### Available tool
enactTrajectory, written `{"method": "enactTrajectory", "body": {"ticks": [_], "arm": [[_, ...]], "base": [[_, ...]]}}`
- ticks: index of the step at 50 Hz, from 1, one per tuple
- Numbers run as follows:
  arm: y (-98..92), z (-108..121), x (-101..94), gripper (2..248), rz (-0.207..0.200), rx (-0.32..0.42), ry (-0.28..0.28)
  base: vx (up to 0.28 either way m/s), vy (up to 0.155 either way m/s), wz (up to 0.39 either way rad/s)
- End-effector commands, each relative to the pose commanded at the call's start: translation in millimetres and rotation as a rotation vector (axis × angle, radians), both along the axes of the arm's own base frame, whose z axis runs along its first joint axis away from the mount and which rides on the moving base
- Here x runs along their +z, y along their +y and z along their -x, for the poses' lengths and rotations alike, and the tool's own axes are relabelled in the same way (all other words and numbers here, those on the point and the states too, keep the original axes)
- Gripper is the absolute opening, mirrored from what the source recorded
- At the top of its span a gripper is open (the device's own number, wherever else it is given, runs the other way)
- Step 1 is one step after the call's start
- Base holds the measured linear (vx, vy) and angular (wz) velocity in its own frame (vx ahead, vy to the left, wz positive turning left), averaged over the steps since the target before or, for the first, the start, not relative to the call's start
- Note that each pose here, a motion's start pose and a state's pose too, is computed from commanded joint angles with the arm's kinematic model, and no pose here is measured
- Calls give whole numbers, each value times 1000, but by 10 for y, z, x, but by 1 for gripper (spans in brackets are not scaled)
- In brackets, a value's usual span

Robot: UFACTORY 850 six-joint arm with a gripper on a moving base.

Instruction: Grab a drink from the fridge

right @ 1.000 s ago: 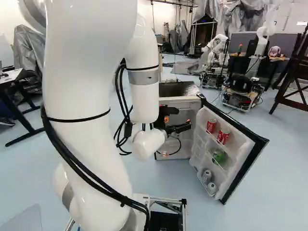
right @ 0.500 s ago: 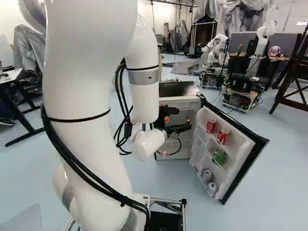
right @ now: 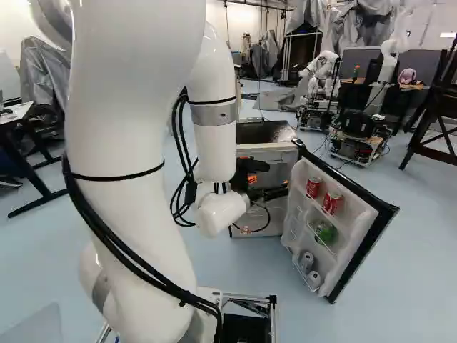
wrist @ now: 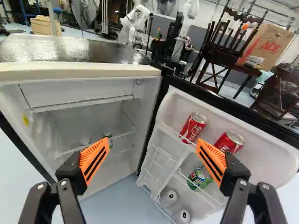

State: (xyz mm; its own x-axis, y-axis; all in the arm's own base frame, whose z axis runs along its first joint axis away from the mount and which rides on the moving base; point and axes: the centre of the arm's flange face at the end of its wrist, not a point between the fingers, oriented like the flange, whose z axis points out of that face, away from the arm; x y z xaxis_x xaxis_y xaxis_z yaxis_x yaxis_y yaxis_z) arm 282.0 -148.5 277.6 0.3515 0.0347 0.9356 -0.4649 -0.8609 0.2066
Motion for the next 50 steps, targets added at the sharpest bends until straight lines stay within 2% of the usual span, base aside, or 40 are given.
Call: {"method": "enactTrajectory", "body": {"ticks": [25, 50], "arm": [[-115, 77, -82, 247, -46, -179, 79], [-202, 120, -110, 247, -61, -357, 98]], "base": [[0, 0, 0], [0, 0, 0]]}}
